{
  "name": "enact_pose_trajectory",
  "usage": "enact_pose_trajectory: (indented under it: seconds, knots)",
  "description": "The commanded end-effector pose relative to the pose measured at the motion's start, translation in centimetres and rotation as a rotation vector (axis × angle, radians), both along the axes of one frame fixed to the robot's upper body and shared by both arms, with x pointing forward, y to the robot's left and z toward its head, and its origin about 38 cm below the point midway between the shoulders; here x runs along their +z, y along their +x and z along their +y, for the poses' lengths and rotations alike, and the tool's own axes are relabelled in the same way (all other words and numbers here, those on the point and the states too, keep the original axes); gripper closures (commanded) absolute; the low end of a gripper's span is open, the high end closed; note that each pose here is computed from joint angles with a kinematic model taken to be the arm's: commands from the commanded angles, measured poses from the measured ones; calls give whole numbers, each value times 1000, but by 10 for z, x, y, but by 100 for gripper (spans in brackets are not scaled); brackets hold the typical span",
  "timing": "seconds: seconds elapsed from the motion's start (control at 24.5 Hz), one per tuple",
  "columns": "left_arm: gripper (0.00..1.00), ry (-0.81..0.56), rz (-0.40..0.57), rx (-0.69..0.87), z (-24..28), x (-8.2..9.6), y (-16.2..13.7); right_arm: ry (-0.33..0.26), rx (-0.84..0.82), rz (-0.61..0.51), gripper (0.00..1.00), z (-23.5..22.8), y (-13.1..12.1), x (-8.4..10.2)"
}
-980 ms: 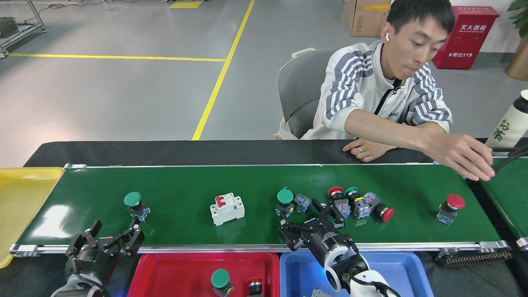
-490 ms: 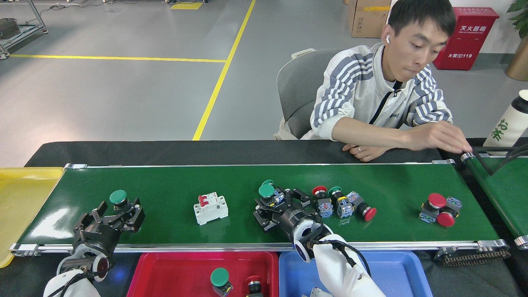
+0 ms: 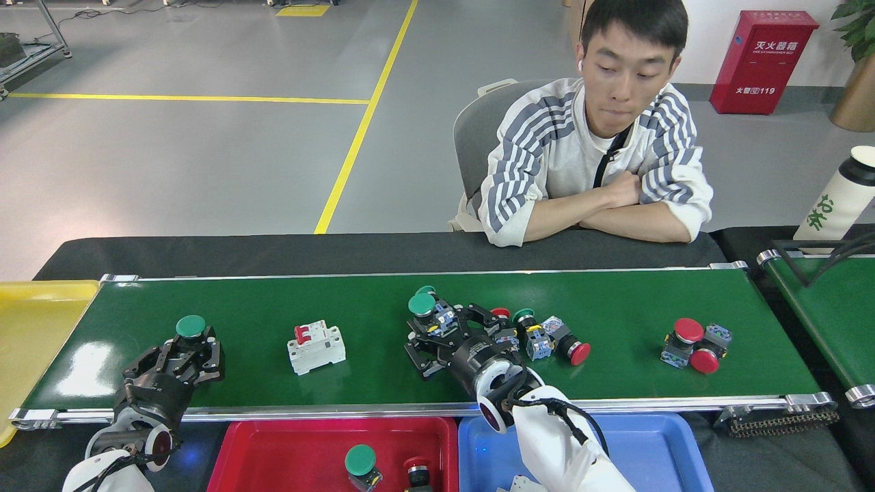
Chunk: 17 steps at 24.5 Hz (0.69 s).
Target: Pick switch part from conveyor to tray
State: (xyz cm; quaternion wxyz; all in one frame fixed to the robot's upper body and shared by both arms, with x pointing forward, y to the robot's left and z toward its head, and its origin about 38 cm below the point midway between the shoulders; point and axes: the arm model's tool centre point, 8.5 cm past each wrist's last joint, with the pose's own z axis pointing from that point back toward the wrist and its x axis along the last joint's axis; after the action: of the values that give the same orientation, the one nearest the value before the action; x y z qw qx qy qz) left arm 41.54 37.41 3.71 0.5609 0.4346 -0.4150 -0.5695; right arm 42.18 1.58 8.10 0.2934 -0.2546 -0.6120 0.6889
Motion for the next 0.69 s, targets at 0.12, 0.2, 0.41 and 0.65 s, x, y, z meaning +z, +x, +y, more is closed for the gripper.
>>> enact_pose_trajectory:
  seconds: [0.12, 0.2, 0.41, 0.65]
  knots:
    - [95, -18, -97, -158, 5, 28, -46, 30, 286, -59, 72, 17, -70, 7]
    - [94, -16, -119, -264, -9, 34, -75, 42, 350, -42, 0, 24, -96, -3]
    - [94, -16, -127, -460, -53, 38, -123, 52, 404, -23, 0, 26, -109, -8]
    - [94, -32, -130, -510, -77, 37, -134, 70, 368, -46, 0, 14, -101, 2]
